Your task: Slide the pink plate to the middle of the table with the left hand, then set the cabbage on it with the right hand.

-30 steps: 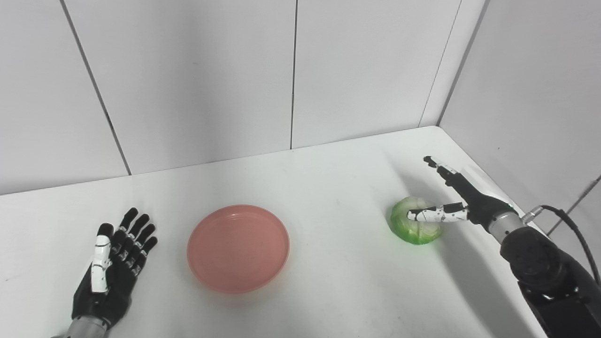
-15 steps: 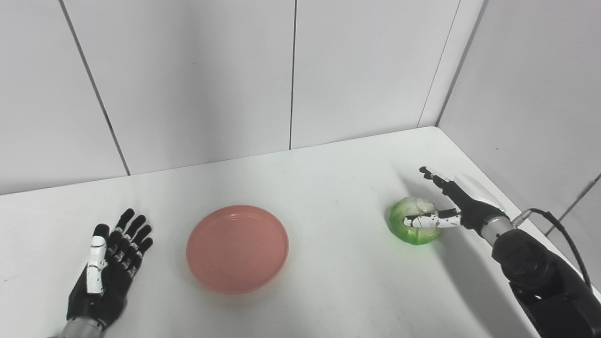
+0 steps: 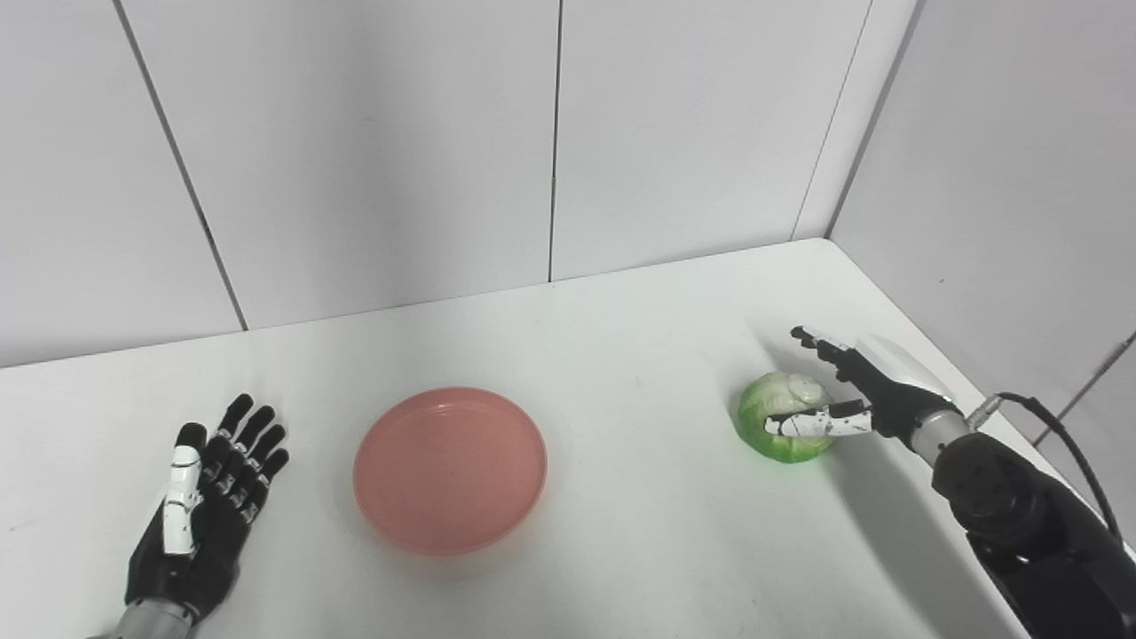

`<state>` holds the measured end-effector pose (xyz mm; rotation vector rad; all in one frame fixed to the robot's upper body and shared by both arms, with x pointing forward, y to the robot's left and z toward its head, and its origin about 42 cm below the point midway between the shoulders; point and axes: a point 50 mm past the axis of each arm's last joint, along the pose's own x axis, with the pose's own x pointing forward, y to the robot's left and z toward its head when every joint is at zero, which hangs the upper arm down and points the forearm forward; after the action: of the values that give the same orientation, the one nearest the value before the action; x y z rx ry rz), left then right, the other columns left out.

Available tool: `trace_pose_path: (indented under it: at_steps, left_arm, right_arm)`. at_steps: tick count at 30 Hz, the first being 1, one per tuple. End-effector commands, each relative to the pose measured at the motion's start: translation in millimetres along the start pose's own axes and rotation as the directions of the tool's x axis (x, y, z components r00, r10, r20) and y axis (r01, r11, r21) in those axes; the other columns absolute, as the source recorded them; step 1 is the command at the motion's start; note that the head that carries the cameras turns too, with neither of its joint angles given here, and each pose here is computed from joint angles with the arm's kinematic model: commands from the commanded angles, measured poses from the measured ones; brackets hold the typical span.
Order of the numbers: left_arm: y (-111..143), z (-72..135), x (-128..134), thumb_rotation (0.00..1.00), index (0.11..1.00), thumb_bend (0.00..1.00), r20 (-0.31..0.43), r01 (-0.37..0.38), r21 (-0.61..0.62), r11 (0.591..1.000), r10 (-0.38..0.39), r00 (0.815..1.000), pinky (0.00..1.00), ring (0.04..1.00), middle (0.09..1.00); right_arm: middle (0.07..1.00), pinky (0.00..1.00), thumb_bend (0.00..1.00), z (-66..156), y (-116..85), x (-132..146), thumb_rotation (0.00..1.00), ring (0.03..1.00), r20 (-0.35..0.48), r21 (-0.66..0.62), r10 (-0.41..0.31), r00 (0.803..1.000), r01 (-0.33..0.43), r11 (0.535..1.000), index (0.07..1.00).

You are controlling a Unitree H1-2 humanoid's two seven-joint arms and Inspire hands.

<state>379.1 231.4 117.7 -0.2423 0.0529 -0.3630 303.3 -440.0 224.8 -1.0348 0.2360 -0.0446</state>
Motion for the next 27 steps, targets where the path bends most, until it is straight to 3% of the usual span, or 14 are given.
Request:
trace_pose_path:
  at_steps: [1, 19, 27]
  left_arm:
    - [6, -16, -9, 0.99, 0.969, 0.65, -0.084, -0.021, -0.016, 1.0, 0.02, 0.996, 0.99, 0.982, 0.981]
    - [4, -14, -9, 0.99, 0.972, 0.66, -0.093, -0.022, -0.015, 1.0, 0.02, 0.995, 0.99, 0.982, 0.985]
    - [4, -13, -9, 0.99, 0.978, 0.65, -0.088, -0.015, -0.021, 1.0, 0.013, 0.996, 0.99, 0.985, 0.989]
  right_arm:
    - [0.93, 0.82, 1.0, 9, -22, 1, 0.53, 0.901, 0.038, -0.031, -0.045, 0.998, 0.046, 0.998, 0.934]
    - [0.919, 0.84, 1.0, 19, -11, 13, 0.44, 0.902, 0.055, 0.026, 0.001, 0.998, -0.002, 1.0, 0.913]
    - [0.878, 0.82, 1.0, 20, -11, 15, 0.35, 0.866, 0.048, 0.022, 0.022, 0.999, -0.023, 0.999, 0.891]
